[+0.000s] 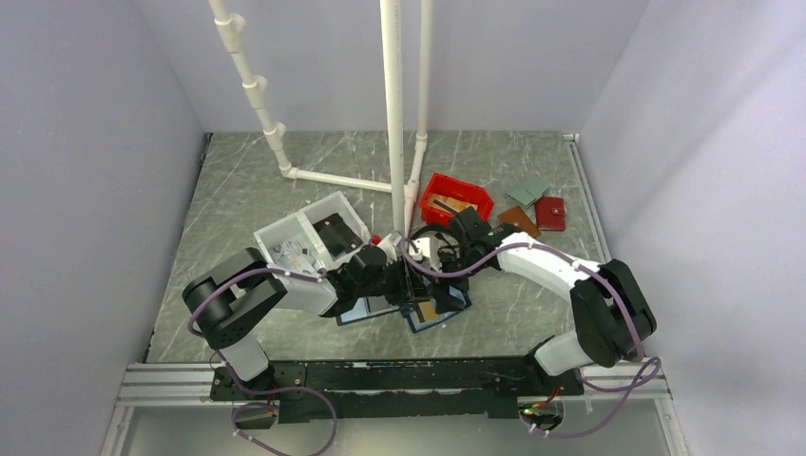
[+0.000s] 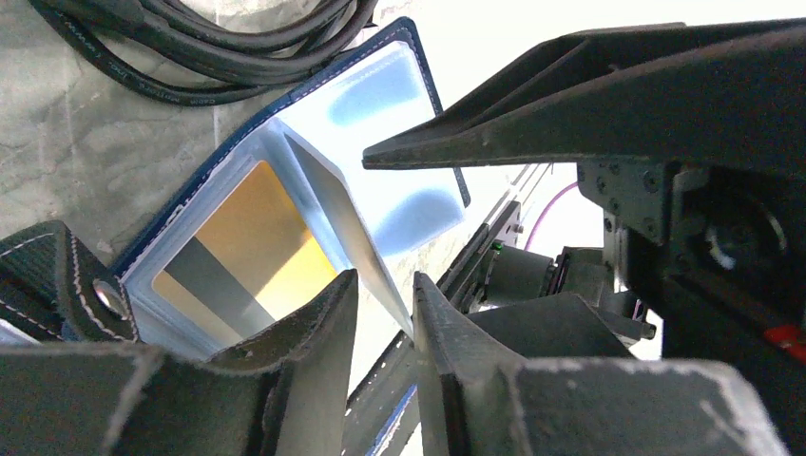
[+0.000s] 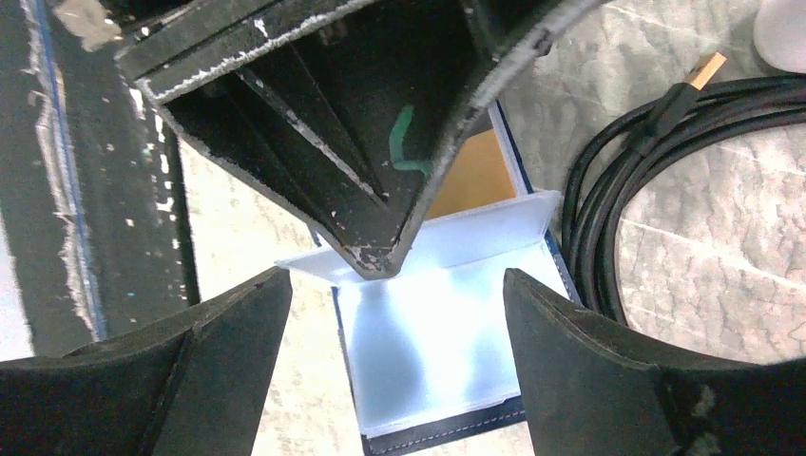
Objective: Take the credit cards out of the card holder
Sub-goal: Pick up the card holder from the center of the board.
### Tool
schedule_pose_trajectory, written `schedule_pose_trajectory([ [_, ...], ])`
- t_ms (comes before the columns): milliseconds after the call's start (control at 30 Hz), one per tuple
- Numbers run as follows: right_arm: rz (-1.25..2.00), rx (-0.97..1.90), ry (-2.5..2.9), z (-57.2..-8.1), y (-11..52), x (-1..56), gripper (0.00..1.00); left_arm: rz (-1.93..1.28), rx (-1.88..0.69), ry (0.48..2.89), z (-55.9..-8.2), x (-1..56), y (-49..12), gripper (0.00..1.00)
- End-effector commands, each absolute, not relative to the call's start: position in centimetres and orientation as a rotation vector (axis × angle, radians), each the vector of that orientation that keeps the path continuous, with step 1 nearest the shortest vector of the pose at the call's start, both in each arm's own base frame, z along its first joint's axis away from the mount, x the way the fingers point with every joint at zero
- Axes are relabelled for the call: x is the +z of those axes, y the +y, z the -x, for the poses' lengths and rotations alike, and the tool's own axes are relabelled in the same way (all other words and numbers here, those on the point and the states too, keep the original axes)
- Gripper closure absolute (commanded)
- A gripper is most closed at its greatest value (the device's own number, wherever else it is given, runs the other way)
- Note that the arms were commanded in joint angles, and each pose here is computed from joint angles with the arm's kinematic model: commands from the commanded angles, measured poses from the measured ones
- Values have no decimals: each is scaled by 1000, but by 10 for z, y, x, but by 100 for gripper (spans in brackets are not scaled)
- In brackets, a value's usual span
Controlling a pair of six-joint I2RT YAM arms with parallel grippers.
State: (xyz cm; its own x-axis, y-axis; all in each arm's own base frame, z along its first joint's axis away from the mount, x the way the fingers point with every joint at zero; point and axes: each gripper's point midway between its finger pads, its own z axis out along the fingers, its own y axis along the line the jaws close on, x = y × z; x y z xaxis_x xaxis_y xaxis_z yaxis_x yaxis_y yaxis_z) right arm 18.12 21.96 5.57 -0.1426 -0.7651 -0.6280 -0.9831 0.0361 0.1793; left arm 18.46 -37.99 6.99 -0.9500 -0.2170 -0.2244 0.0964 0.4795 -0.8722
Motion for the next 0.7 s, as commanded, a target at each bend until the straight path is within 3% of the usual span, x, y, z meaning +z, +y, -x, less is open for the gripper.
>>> schedule_pose_trajectory([
  [0,1688,1031,1931,-177,230,83,17,57,-1510,2362,-191,86,-389,67],
  [333,1586,1221,2079,-172,229,78,17,28,-1505,2351,-193,86,-392,66],
  [367,1583,1228,2088,-172,229,78,14,24,-1512,2345,-194,88,-393,66],
  [400,1581,1233,2090,-172,229,78,2,20,-1519,2335,-195,90,-394,66],
  [667,1554,1229,2088,-175,229,85,0,-9,-1545,2311,-200,96,-404,64],
])
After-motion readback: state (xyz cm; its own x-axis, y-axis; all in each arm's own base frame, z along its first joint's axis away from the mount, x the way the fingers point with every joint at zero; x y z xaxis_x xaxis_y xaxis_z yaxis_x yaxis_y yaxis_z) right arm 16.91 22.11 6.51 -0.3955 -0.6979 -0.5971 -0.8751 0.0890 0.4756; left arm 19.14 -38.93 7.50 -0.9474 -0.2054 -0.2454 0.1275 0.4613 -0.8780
